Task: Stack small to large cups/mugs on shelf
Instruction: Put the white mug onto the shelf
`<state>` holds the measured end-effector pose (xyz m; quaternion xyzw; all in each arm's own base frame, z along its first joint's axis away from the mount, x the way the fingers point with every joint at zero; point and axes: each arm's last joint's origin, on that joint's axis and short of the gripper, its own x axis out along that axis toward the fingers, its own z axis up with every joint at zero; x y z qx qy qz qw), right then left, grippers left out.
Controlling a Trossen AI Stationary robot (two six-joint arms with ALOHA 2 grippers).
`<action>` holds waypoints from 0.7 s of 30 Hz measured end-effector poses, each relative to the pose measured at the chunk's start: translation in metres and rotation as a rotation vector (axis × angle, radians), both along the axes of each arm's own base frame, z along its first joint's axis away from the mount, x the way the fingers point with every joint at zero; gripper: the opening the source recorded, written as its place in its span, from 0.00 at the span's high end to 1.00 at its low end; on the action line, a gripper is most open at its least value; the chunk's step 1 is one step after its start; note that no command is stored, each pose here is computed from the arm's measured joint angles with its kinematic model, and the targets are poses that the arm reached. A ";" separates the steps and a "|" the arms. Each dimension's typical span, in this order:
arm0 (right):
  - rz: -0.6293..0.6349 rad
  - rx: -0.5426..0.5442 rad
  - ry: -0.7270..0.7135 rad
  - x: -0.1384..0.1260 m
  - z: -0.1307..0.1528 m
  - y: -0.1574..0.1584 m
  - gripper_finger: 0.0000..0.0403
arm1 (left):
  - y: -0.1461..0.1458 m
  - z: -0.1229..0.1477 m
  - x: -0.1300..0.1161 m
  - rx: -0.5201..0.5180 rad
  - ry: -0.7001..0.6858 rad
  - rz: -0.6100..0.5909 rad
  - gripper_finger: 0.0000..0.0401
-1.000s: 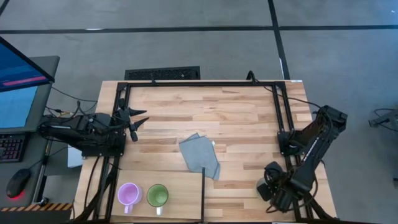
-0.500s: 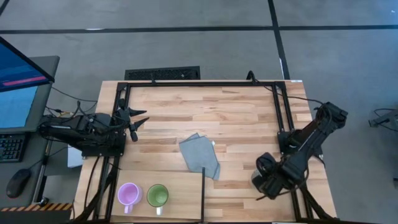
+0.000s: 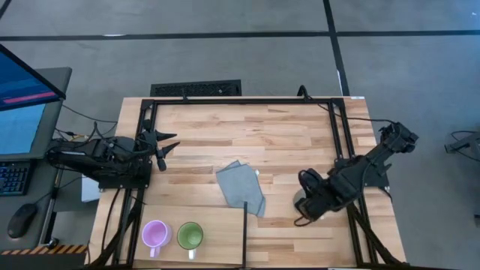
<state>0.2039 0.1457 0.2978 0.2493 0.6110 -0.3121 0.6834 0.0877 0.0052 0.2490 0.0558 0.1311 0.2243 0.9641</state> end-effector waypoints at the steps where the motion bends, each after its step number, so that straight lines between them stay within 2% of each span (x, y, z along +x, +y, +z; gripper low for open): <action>1: 0.010 -0.003 -0.007 0.003 0.003 -0.004 0.93 | 0.000 0.000 0.000 0.000 0.000 0.000 0.66; 13: 0.116 -0.018 -0.046 0.035 0.034 -0.062 0.93 | 0.000 0.000 0.000 -0.004 -0.002 0.001 0.66; 21: 0.182 -0.033 -0.097 0.052 0.045 -0.106 0.93 | 0.000 0.000 0.000 -0.005 -0.003 0.001 0.66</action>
